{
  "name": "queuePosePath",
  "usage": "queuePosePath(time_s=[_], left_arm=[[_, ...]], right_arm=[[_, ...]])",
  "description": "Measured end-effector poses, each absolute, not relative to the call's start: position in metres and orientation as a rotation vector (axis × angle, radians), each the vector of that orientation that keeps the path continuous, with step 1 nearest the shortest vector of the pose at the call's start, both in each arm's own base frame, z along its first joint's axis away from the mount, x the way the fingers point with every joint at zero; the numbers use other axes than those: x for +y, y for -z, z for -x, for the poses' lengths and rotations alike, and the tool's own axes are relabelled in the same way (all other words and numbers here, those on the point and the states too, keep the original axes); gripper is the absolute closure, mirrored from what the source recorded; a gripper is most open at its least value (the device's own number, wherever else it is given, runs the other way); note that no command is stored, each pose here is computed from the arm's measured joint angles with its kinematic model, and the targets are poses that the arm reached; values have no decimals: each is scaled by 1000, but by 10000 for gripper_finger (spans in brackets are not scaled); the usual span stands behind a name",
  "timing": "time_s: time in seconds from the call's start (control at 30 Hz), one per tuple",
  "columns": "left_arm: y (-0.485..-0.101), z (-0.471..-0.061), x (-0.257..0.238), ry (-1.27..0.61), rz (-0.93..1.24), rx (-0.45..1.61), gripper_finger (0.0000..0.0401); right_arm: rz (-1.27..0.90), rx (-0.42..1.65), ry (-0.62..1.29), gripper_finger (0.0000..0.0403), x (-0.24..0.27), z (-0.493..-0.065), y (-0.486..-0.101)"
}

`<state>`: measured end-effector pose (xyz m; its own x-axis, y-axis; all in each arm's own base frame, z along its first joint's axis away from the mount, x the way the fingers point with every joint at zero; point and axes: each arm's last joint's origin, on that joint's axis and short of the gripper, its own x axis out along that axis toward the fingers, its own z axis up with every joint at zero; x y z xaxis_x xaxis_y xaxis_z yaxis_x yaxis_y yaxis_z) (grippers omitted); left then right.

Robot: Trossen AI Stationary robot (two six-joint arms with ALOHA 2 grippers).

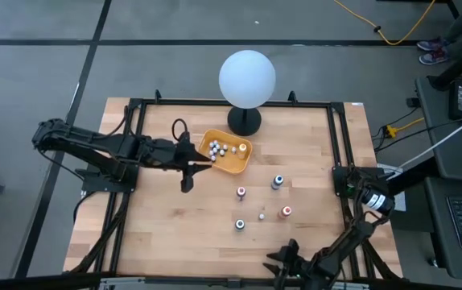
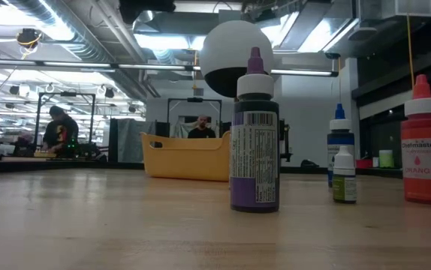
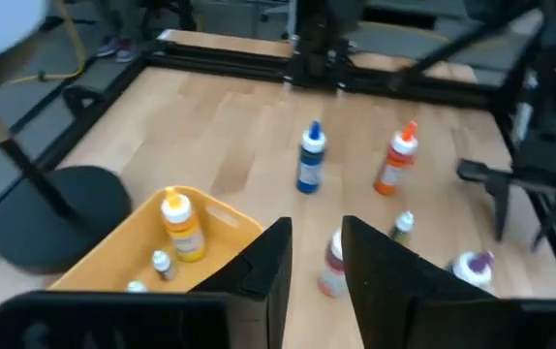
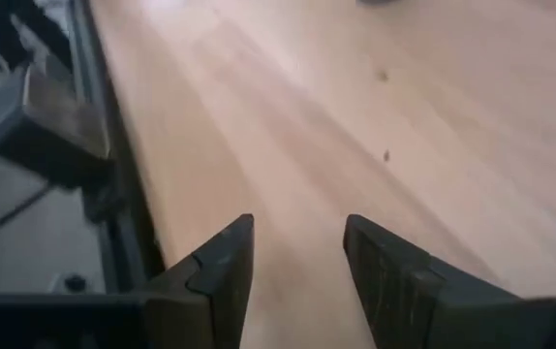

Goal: Pick & Place food coloring
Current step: Put the small green food coloring bottle into the yellow bin

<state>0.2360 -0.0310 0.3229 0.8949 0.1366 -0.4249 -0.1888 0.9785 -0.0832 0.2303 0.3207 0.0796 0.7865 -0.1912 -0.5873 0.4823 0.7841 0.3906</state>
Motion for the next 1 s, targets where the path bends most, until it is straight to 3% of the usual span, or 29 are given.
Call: queuePosePath(time_s=[0.3,0.67,1.0], left_arm=[[-313,-228,-47,-2,-4,567,313],[-306,-221,-55,83,-79,656,313],[-305,-222,-50,63,-119,657,313]], right_arm=[[-615,506,534,196,289,-268,-66],[-610,544,596,196,273,-280,-65],[-255,913,601,212,292,-267,-102]])
